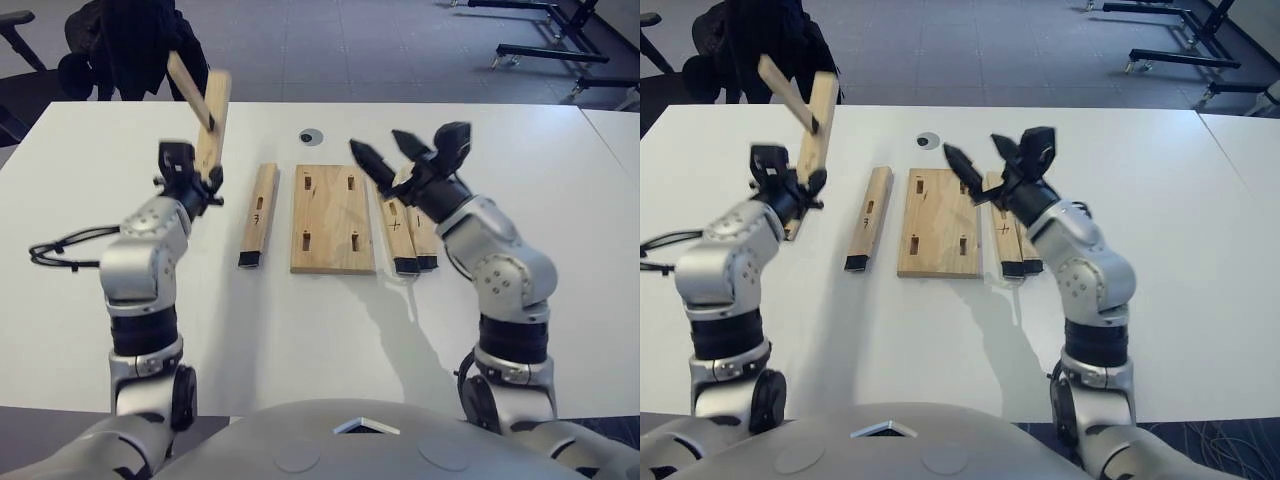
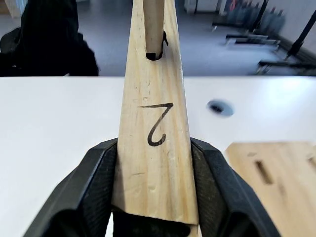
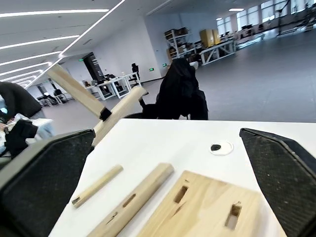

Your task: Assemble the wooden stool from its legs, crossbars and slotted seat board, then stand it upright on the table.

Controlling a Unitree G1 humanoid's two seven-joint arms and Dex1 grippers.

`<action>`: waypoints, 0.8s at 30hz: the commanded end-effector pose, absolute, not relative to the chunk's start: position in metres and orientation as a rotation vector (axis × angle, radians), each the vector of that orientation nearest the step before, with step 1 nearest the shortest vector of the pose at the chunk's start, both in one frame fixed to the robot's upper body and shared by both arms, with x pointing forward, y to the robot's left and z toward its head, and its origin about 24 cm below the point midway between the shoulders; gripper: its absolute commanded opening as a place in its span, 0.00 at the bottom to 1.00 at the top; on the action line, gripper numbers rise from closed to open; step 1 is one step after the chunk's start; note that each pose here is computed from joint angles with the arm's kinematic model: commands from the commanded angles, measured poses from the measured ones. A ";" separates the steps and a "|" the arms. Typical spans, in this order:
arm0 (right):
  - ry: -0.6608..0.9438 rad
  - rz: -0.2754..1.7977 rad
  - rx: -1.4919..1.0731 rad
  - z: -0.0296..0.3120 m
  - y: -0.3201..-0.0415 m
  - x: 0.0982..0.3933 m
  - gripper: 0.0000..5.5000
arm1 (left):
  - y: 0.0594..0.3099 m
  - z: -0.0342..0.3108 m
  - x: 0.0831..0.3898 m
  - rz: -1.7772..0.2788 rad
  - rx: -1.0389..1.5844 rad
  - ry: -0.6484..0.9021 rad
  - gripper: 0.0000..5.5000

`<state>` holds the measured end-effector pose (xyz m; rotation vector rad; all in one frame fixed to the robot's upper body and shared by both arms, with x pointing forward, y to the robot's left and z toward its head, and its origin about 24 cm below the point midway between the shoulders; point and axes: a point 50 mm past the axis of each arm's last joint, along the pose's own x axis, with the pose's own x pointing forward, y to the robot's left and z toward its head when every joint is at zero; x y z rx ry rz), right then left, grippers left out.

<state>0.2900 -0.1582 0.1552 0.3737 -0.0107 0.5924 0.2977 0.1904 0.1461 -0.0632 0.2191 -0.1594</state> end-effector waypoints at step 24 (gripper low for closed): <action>-0.068 1.357 0.876 0.277 -0.176 0.328 0.98 | 0.146 0.220 0.283 -1.364 -0.671 0.038 0.37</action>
